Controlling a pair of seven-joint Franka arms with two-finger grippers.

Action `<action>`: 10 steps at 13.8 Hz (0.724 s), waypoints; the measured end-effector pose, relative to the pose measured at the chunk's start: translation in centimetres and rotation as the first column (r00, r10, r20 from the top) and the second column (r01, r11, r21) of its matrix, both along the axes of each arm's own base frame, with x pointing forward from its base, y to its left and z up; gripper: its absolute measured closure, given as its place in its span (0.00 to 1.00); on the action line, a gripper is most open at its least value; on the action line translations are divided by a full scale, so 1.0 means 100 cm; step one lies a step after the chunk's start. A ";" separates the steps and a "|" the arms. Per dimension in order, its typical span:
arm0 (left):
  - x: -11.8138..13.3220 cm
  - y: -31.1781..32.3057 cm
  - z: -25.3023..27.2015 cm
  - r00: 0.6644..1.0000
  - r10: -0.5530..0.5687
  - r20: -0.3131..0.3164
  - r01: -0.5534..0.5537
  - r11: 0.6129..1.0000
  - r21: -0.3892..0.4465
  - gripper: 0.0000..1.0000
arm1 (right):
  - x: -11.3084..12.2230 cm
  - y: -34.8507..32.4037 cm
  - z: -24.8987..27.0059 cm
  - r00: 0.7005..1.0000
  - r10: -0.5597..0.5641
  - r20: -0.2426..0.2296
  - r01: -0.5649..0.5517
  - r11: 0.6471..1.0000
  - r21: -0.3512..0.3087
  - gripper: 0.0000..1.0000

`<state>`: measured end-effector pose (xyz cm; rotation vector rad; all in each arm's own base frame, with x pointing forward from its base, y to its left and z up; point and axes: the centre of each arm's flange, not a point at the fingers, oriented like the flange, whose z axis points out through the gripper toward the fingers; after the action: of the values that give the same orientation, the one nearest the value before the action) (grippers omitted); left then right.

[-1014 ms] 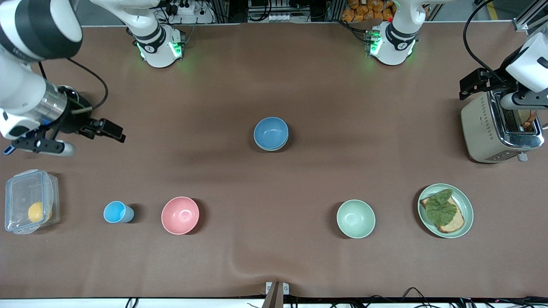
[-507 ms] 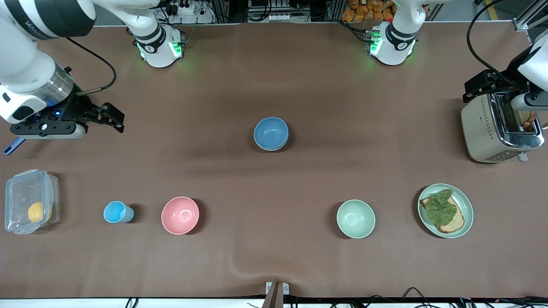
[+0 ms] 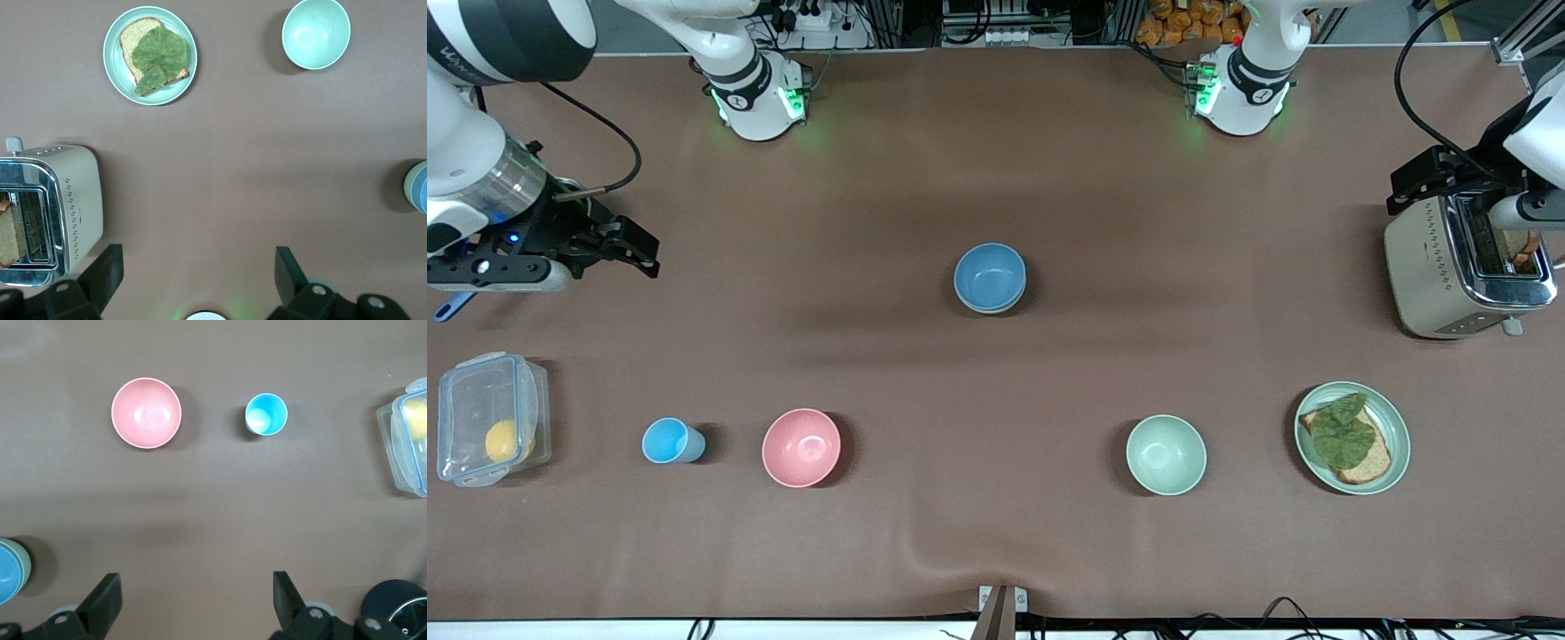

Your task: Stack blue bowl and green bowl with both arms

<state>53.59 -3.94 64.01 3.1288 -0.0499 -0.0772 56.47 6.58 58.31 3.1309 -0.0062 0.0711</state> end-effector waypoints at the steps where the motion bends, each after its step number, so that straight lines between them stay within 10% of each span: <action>1: 0.000 0.000 0.000 1.000 0.000 0.000 0.000 1.000 0.000 0.00 | 0.000 0.000 0.000 1.000 0.001 -0.001 -0.001 1.000 0.000 0.00; 10: 0.000 0.000 -0.001 1.000 0.000 -0.001 0.000 1.000 0.000 0.00 | -0.005 0.003 0.017 1.000 0.020 -0.016 -0.020 1.000 -0.003 0.00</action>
<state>53.59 -3.96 63.95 3.1288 -0.0504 -0.0790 56.02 6.91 59.98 3.1290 0.0255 0.0463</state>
